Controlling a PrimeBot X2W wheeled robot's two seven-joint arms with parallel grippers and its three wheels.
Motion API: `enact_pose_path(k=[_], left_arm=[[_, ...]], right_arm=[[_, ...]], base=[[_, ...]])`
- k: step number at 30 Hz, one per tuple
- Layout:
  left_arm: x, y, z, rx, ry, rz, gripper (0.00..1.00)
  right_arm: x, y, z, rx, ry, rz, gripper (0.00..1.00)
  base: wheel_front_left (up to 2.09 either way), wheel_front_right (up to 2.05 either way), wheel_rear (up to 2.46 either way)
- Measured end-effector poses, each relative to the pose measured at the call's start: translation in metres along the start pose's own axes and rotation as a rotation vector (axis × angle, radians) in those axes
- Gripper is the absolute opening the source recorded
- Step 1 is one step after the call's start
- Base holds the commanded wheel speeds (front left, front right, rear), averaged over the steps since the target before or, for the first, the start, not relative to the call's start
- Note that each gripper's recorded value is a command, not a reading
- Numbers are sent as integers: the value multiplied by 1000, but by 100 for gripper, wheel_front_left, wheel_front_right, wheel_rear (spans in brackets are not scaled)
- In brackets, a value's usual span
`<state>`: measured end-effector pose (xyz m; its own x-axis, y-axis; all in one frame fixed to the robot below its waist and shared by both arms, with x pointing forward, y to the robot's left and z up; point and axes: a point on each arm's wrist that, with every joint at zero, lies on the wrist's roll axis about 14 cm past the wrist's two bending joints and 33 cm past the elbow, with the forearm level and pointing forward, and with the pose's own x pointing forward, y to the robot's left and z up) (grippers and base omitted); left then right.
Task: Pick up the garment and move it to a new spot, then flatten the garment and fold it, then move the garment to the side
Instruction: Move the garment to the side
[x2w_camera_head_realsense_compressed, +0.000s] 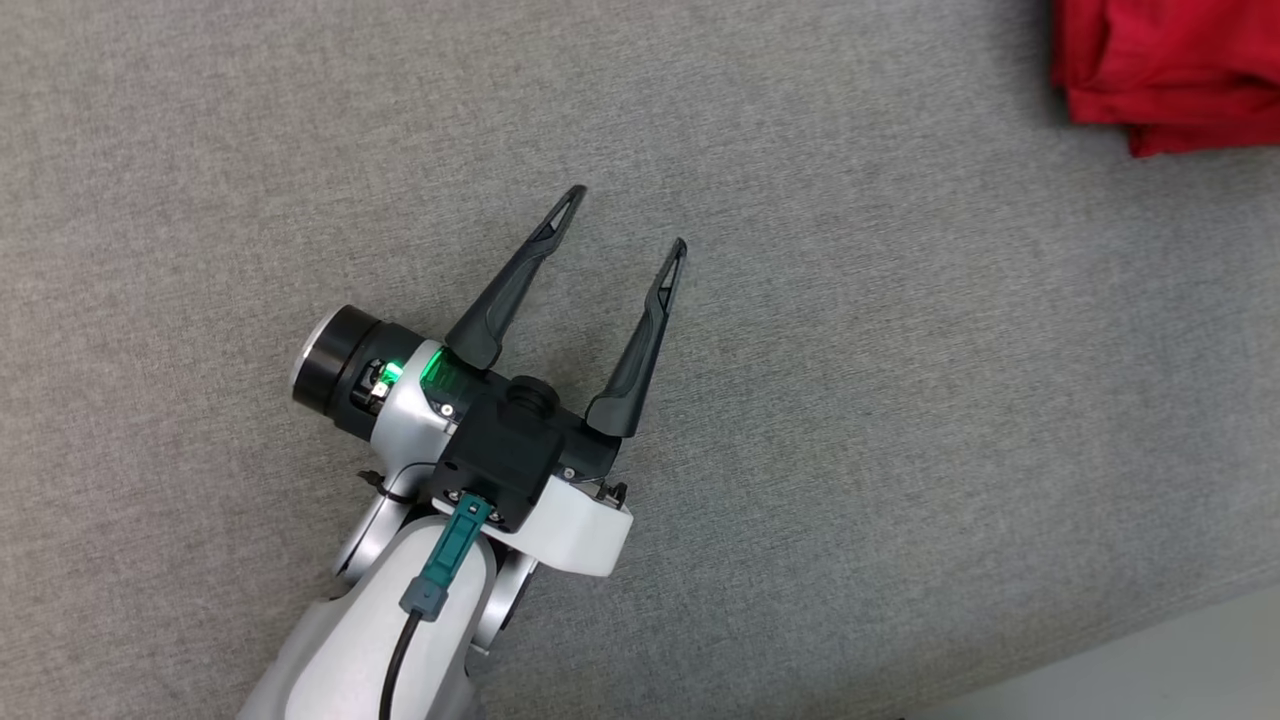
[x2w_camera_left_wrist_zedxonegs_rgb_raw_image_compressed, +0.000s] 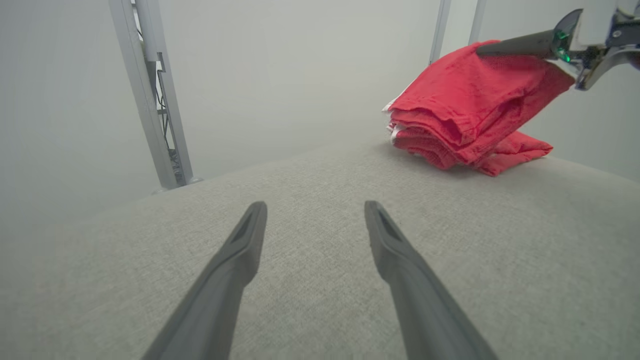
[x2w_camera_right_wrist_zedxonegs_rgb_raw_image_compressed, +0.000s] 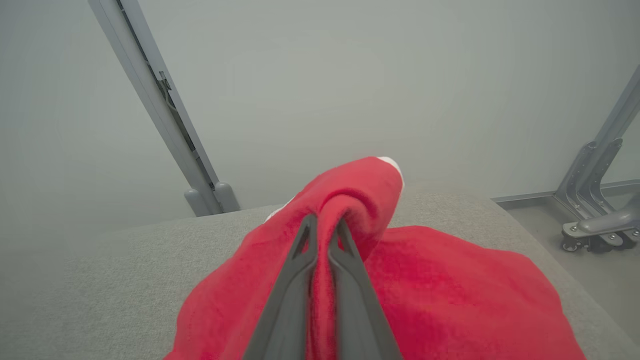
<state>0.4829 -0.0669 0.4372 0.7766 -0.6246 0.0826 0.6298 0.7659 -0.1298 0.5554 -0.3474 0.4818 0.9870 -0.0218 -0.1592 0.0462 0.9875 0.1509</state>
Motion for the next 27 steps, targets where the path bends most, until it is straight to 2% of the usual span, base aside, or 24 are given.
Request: enact_pose_path(k=[9,12,16,24,25,26,27], left_arm=[[0,8,-7,10,15,9,100],[-2,9,-7,13,18,10,100],[-3,9,-8,18,23,6,100],[1,9,-6,25,23,-6,100],[1,10,-6,26,22,-6,100],[0,10,-6,27,23,-8,100],[0,9,-6,29,26,-10,100]], right_arm=[[2,-33,-10,-65,55,-66,0],[-7,-60,-21,-141,113,-133,0],[-15,-79,-35,-190,169,-193,0],[-5,-88,-45,-346,236,-219,1],[-2,-90,-41,-361,231,-226,33],[1,-92,-36,-381,222,-234,100],[3,-93,-29,-404,212,-240,100]], base=[[0,0,0],[0,0,0],[0,0,0],[0,0,0],[0,0,0],[0,0,0],[0,0,0]])
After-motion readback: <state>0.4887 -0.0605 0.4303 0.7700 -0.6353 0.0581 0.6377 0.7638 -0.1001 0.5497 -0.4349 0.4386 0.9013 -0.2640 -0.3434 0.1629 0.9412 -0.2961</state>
